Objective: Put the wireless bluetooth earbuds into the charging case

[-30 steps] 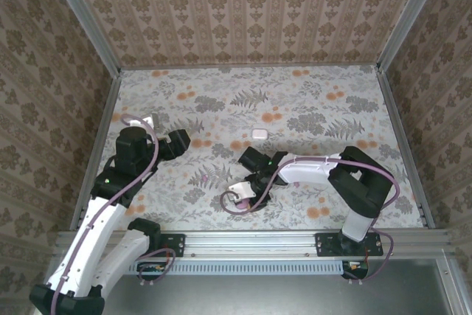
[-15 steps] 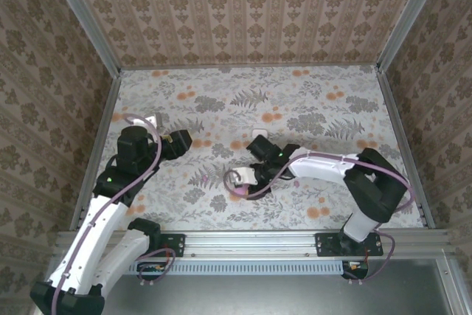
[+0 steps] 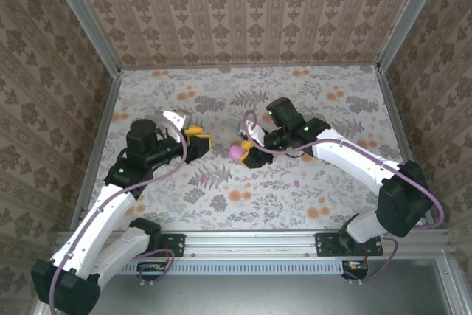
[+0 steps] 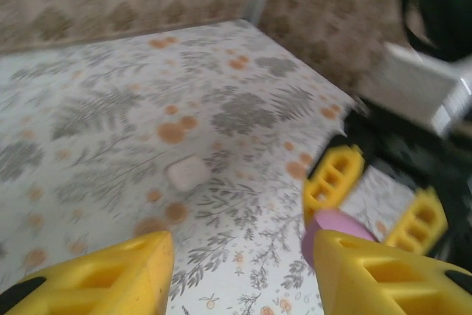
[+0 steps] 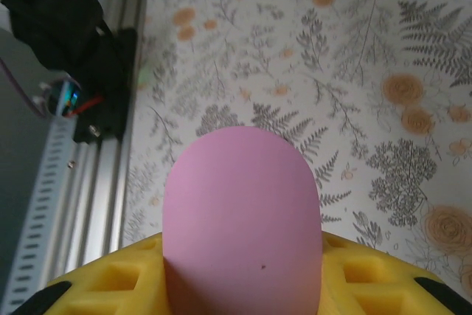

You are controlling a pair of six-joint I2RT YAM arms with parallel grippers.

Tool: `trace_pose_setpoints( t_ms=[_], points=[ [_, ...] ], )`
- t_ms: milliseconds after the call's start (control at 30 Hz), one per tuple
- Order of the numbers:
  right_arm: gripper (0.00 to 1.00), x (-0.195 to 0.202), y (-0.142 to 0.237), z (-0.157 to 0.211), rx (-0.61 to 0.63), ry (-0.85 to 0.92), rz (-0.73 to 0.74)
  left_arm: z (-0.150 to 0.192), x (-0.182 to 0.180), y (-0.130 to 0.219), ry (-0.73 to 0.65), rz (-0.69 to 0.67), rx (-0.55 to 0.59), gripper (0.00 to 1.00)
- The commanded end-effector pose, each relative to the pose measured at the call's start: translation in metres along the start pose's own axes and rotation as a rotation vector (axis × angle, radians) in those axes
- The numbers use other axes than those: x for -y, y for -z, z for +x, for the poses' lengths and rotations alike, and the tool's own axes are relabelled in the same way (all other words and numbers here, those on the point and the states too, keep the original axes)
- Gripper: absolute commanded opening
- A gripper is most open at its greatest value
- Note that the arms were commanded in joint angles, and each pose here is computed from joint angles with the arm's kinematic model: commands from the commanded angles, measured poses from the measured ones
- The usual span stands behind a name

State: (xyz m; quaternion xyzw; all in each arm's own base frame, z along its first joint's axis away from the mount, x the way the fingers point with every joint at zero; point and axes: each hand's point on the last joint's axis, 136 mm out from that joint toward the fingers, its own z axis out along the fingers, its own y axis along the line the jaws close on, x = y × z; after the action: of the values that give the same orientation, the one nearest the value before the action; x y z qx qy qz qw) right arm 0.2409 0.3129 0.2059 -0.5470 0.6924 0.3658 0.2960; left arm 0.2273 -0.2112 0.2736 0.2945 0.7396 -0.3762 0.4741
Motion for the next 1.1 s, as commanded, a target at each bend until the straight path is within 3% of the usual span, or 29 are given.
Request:
trace_pose_setpoints(
  t_ms=[0,200,400,833,1067],
  points=[
    [0.37,-0.026,0.021,-0.025,0.059,-0.055,-0.112,0.002,0.038,0.0,-0.284,0.224,0.029,0.54],
    [0.38,-0.035,0.032,-0.039,0.087,-0.032,-0.141,0.014,0.075,-0.001,-0.436,0.421,0.05,0.65],
    [0.38,-0.032,0.032,-0.042,0.097,-0.009,-0.132,0.019,0.085,-0.005,-0.453,0.476,0.027,0.72],
    [0.38,-0.033,0.033,-0.043,0.123,0.076,-0.115,0.018,0.085,-0.022,-0.415,0.48,-0.011,0.71],
    [0.38,-0.033,0.032,-0.038,0.108,0.108,-0.103,0.017,0.088,-0.028,-0.406,0.495,-0.026,0.62]
  ],
)
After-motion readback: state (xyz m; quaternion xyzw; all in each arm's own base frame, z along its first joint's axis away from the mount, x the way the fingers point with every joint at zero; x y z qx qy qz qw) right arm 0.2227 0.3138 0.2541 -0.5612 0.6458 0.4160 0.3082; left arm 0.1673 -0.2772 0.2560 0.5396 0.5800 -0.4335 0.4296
